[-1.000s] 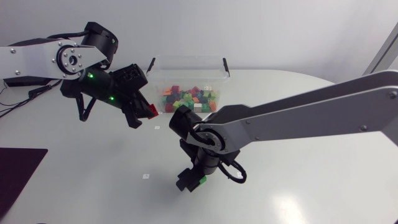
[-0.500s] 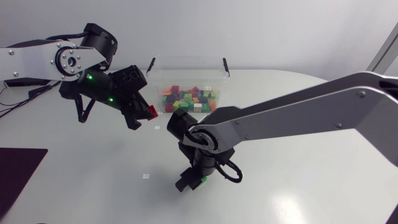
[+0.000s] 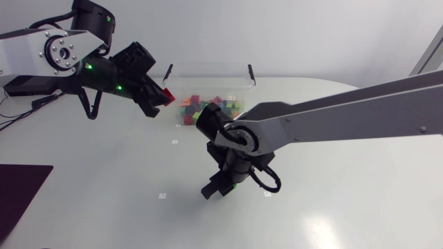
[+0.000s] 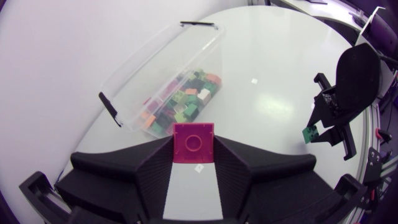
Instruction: Place the duplo bricks in the container
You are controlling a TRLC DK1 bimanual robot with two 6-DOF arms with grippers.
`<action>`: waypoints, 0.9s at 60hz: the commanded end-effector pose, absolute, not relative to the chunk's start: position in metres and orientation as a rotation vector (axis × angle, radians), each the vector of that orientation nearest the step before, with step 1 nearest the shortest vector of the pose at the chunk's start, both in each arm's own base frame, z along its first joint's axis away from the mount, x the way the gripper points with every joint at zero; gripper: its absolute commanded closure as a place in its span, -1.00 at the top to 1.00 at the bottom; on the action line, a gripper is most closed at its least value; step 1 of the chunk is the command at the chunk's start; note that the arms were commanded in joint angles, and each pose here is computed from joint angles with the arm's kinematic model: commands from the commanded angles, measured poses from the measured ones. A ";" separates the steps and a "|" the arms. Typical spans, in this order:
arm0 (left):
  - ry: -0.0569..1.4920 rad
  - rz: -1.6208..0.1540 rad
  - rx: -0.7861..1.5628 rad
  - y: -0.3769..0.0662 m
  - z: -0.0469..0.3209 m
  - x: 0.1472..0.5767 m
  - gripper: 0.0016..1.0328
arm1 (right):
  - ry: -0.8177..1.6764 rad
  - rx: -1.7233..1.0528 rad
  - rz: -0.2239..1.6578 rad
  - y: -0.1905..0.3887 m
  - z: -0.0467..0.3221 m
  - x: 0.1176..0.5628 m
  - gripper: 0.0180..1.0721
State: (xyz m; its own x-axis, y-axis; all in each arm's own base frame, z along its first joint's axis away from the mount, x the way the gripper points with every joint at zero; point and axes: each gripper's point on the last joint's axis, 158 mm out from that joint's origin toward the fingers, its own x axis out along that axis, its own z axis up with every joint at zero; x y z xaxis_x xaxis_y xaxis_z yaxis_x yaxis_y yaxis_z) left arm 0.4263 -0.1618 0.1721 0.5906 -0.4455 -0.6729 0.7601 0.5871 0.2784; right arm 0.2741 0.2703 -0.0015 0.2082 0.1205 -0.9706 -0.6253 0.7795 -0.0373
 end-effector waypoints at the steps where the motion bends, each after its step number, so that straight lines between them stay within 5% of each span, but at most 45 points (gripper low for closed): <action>1: 0.546 -0.712 0.539 -0.163 0.192 0.442 -0.45 | 1.220 -0.464 0.537 0.264 0.021 0.285 -0.37; 31: 0.458 -0.617 0.371 -0.176 0.201 0.526 -0.43 | 1.023 -0.276 0.506 0.245 0.124 0.360 -0.37; 54: 0.441 -0.586 0.330 -0.192 0.191 0.587 -0.33 | 0.973 -0.256 0.494 0.234 0.157 0.382 -0.37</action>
State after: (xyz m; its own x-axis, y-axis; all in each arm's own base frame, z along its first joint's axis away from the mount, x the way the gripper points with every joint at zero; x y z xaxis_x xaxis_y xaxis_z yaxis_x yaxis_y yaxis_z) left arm 0.5730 -0.1863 0.1850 0.7278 -0.4587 -0.5098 0.6125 0.7692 0.1821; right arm 0.3732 0.2356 0.1371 0.4350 0.2663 -0.8602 -0.5022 0.8646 0.0137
